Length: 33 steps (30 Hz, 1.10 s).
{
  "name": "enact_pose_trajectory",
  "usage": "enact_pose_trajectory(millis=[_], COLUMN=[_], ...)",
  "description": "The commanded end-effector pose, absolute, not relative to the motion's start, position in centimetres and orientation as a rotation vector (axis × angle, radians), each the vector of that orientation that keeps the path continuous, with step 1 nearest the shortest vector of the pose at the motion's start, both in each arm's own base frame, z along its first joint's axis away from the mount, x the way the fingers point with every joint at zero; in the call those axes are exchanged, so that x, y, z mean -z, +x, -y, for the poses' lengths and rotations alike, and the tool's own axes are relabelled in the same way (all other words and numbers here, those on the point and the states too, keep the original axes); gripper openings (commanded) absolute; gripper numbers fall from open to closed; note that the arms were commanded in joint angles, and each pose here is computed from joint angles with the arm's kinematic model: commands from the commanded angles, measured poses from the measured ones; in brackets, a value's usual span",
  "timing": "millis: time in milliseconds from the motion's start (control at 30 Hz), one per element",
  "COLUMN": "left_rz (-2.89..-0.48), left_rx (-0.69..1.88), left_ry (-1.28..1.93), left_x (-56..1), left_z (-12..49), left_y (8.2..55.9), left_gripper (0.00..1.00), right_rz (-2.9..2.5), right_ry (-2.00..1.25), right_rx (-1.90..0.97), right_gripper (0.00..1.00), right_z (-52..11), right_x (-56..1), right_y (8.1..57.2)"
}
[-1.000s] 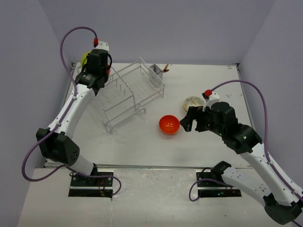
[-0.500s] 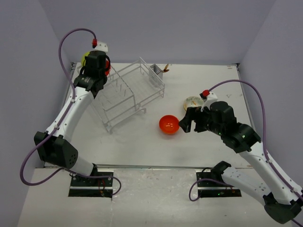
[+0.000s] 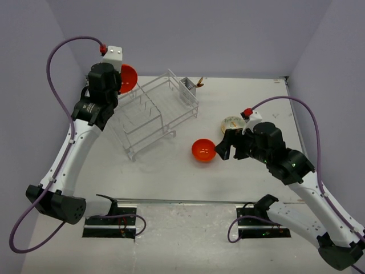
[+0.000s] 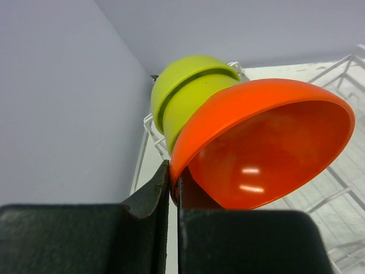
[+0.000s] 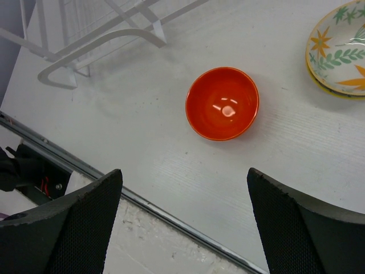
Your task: Unload the bowls from the dish rack
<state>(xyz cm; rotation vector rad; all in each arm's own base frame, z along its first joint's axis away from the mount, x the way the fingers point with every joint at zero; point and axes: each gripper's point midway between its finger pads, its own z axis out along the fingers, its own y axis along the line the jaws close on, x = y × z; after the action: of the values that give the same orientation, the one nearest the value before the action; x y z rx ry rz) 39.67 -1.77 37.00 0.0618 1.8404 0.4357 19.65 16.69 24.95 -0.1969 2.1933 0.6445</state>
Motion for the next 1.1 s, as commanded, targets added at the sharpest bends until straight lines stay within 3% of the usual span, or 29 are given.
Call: enact_pose_trajectory(millis=[0,167,433,600,633,733,767,867,900,1067], left_rz=[-1.793,-1.812,-1.844,-1.962,-1.972,-1.962,-1.96,-1.957,-1.961,-1.952], left_rx=[-0.283,0.126,0.395,0.514,0.547,0.605,0.626,0.665,0.669,0.729], left_ry=[0.083,0.176,0.353,0.447,0.46,0.474,0.485,0.513,0.513,0.535], left_x=[-38.4,-38.8,-38.1,-34.2,-33.9,-33.8,-33.8,-34.0,-33.9,-33.8], left_z=[3.9,10.4,23.1,28.5,29.1,30.5,30.9,31.7,31.8,32.7], left_y=[39.9,38.5,34.8,32.6,32.2,31.3,31.0,30.4,30.4,29.9], left_gripper=[0.0,0.0,0.0,0.0,0.0,0.0,0.0,0.0,0.0,0.0], right_rz=[-2.1,-1.931,-1.968,-1.994,-1.991,-2.008,-2.01,-2.013,-2.014,-2.021], right_ry=[-0.225,-0.231,-0.086,-0.067,-0.051,-0.054,-0.057,-0.058,-0.063,-0.06], right_rx=[-0.722,-0.859,-0.503,-0.289,-0.24,-0.161,-0.15,-0.138,-0.139,-0.162], right_gripper=[0.9,0.9,0.89,0.85,0.82,0.57,0.42,0.19,0.0,0.0], right_z=[-17.8,-20.3,-20.5,-19.5,-19.0,-18.5,-18.6,-18.8,-18.9,-19.3], right_x=[-28.0,-32.8,-35.5,-34.5,-34.3,-32.7,-32.1,-31.1,-31.0,-30.5], right_y=[20.0,20.7,26.2,28.9,29.3,30.0,30.2,30.5,30.6,30.6])
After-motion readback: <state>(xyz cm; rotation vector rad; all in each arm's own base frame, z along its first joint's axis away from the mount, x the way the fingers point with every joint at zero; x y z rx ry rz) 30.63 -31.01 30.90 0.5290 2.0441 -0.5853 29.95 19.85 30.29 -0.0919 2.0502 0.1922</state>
